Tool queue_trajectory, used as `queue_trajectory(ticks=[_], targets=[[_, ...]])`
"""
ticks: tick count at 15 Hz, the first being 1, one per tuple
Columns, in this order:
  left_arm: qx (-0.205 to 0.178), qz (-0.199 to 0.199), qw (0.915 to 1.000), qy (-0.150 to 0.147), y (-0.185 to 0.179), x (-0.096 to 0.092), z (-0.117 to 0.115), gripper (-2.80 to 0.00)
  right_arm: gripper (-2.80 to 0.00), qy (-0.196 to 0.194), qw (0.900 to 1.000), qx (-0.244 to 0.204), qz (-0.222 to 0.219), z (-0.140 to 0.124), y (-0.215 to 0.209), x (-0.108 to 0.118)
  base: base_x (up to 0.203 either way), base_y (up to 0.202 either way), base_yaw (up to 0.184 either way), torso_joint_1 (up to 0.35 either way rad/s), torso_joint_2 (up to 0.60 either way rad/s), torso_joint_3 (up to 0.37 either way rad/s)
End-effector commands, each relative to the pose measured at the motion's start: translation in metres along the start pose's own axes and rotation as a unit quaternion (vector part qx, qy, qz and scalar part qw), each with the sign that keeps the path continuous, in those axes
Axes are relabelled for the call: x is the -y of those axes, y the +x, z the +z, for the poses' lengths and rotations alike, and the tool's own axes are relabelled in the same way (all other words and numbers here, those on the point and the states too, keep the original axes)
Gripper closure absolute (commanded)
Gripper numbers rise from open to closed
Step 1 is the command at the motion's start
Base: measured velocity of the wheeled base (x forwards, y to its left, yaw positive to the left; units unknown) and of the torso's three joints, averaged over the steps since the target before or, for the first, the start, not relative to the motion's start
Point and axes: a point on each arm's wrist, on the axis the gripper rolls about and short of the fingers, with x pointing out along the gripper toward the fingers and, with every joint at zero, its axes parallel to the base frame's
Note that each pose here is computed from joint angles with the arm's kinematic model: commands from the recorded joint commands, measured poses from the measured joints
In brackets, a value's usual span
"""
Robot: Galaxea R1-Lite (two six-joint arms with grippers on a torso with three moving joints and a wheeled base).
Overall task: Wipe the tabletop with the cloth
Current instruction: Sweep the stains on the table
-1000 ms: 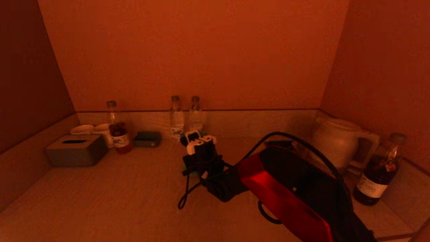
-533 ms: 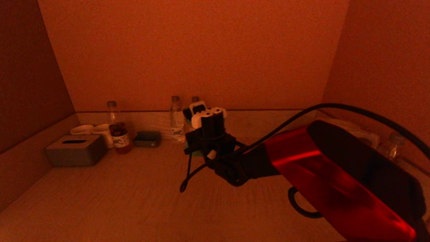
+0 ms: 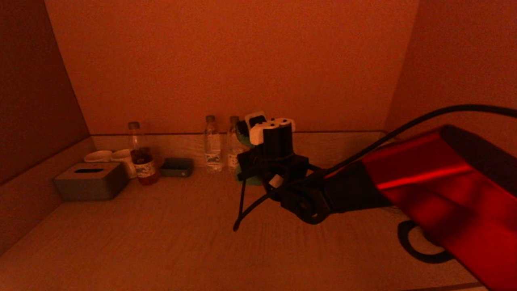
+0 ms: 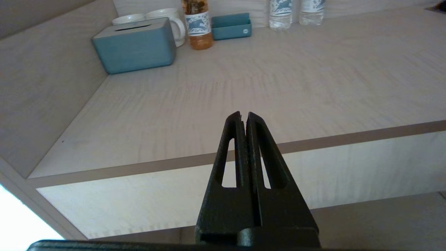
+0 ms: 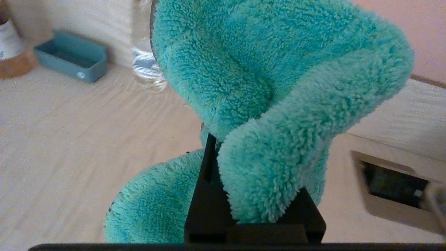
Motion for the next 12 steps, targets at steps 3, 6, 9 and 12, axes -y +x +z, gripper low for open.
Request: queue_trajectory(ticks=[3,6,9,12], targets=[[0.000,0.000,1.0000,0.000,0.000,0.000,0.000,0.00,0.00,0.008,1.000,0.022,-0.010,0.020,-0.017,0.013,0.000,0.000,0.000,0.000,0.00,0.000],[0.000,0.000,1.0000,0.000,0.000,0.000,0.000,0.00,0.00,0.000,0.999,0.029,-0.016,0.027,-0.021,0.019,0.000,0.000,0.000,0.000,0.00,0.000],[0.000,0.000,1.0000,0.000,0.000,0.000,0.000,0.00,0.00,-0.001,0.999,0.027,-0.020,0.026,-0.019,0.023,0.000,0.000,0.000,0.000,0.00,0.000],[0.000,0.000,1.0000,0.000,0.000,0.000,0.000,0.00,0.00,-0.002,0.999,0.025,-0.021,0.024,-0.017,0.023,0.000,0.000,0.000,0.000,0.00,0.000]])
